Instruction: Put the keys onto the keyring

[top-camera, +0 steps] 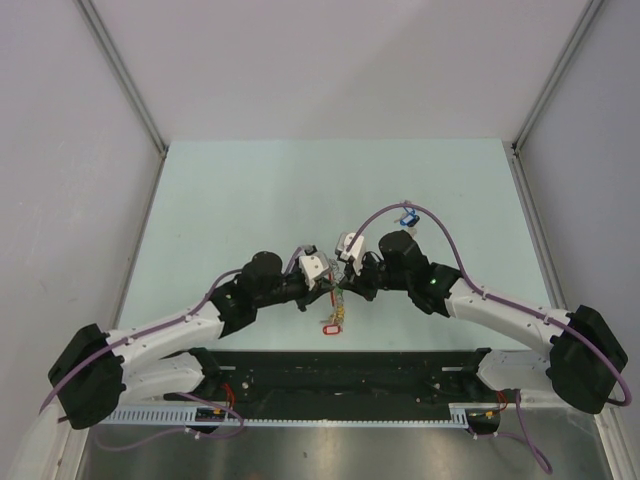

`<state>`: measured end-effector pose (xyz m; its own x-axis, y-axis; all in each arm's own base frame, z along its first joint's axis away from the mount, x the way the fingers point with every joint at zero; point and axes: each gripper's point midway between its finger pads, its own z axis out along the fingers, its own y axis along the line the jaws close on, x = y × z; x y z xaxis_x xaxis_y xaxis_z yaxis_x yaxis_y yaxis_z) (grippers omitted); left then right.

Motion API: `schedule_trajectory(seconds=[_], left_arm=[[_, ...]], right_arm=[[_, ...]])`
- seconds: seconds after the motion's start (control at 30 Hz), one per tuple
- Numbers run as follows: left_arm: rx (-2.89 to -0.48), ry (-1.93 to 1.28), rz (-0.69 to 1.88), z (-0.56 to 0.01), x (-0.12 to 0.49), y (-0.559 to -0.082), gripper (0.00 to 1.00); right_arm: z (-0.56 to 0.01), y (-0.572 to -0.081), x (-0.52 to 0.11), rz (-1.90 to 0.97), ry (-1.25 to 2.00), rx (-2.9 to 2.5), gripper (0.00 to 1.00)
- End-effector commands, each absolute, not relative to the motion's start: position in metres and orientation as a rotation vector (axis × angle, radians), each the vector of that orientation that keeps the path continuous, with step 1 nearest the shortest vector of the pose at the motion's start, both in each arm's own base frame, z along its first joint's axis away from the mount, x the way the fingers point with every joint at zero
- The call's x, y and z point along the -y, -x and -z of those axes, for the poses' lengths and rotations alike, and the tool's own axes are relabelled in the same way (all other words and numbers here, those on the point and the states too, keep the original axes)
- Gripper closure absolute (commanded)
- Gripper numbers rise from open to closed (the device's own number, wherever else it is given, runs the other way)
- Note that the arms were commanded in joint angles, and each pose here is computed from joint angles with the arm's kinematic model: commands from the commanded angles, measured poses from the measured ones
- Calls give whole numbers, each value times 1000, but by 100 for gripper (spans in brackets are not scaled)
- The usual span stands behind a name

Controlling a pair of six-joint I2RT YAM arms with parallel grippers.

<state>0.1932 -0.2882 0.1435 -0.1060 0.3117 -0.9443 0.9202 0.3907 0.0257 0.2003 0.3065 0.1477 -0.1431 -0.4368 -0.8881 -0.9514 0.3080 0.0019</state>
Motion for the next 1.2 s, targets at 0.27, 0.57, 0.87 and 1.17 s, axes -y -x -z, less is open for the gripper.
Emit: schedule_trajectory(seconds=[0.27, 0.57, 0.87, 1.17], left_arm=[[-1580, -1099, 776, -168, 299, -196, 100], [-1537, -959, 828, -184, 292, -194, 100], [-1517, -866, 889, -191, 288, -193, 100], [-1534, -822, 931, -192, 289, -192, 100]], right_arm=[[-184, -208, -319, -784, 1221, -1624, 98], [-181, -208, -310, -830, 1162, -1636, 86], [-177, -208, -306, -884, 1130, -1644, 78], [-180, -205, -307, -911, 1116, -1615, 64]])
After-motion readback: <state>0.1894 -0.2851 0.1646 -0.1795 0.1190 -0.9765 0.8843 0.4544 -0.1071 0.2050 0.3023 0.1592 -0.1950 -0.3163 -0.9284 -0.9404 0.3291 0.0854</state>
